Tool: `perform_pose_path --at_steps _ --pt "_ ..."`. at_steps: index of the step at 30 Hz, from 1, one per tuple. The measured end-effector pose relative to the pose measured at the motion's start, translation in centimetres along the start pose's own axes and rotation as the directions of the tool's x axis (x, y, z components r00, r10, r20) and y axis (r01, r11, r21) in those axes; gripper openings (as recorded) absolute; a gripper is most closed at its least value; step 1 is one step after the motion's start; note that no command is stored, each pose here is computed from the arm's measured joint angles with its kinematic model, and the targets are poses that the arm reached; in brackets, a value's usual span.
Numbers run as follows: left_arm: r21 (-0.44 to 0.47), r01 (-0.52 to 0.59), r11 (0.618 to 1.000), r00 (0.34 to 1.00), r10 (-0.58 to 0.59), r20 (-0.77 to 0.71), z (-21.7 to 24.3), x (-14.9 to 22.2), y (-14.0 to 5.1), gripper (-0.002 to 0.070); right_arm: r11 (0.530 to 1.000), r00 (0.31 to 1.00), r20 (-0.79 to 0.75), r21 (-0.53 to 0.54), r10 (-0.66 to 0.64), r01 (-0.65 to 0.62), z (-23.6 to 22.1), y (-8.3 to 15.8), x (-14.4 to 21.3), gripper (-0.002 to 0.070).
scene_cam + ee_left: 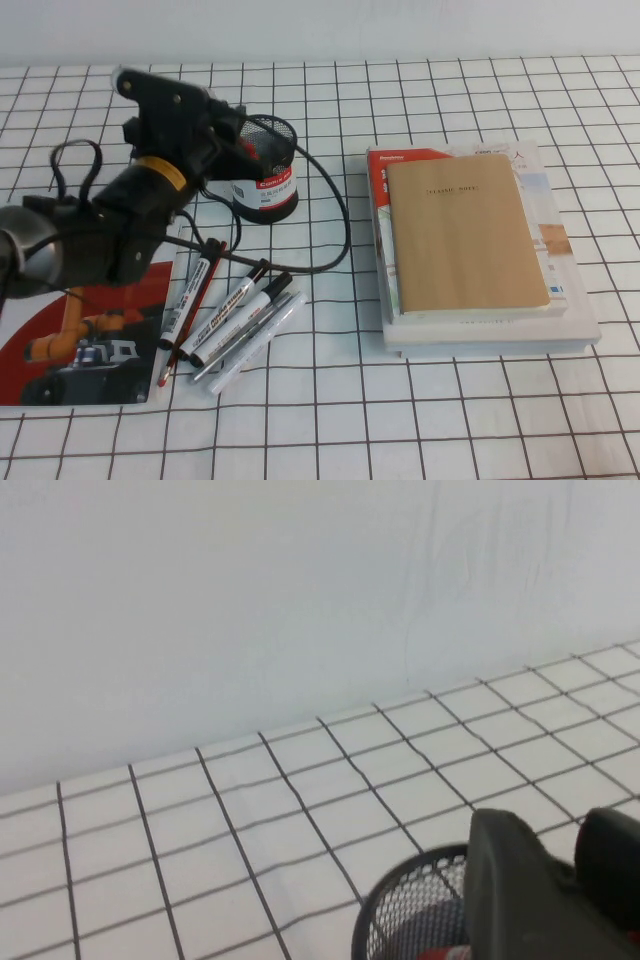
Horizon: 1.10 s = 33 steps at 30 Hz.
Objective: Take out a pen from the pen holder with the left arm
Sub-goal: 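Take a marker out of the pen holder and lay it on the table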
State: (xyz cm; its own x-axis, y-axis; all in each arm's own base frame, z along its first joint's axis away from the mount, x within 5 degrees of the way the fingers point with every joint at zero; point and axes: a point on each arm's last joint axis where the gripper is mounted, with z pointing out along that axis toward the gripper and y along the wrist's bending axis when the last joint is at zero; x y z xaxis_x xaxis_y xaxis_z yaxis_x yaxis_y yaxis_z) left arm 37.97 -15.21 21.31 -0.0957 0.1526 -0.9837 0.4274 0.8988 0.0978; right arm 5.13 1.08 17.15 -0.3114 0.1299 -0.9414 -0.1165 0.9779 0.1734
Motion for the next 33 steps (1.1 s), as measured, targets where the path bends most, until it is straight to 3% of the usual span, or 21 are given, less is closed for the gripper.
perform_pose_path --at_steps 17,24,33 --pt "-0.041 -0.018 0.999 1.000 0.018 -0.008 -8.9 -10.9 1.0 0.0101 1.000 1.000 0.000 0.000 0.000 0.000 0.0 0.0 0.0 -0.0014" --pt "-0.064 0.004 0.998 0.978 -0.018 -0.209 -11.9 -13.5 1.5 0.0101 1.000 1.000 0.000 0.000 0.000 0.000 0.0 0.0 0.0 -0.0014" --pt "-0.052 0.034 0.998 0.868 -0.055 -0.493 -14.0 -16.2 1.7 0.0101 1.000 1.000 0.000 0.000 0.000 0.000 0.0 0.0 0.0 -0.0014"
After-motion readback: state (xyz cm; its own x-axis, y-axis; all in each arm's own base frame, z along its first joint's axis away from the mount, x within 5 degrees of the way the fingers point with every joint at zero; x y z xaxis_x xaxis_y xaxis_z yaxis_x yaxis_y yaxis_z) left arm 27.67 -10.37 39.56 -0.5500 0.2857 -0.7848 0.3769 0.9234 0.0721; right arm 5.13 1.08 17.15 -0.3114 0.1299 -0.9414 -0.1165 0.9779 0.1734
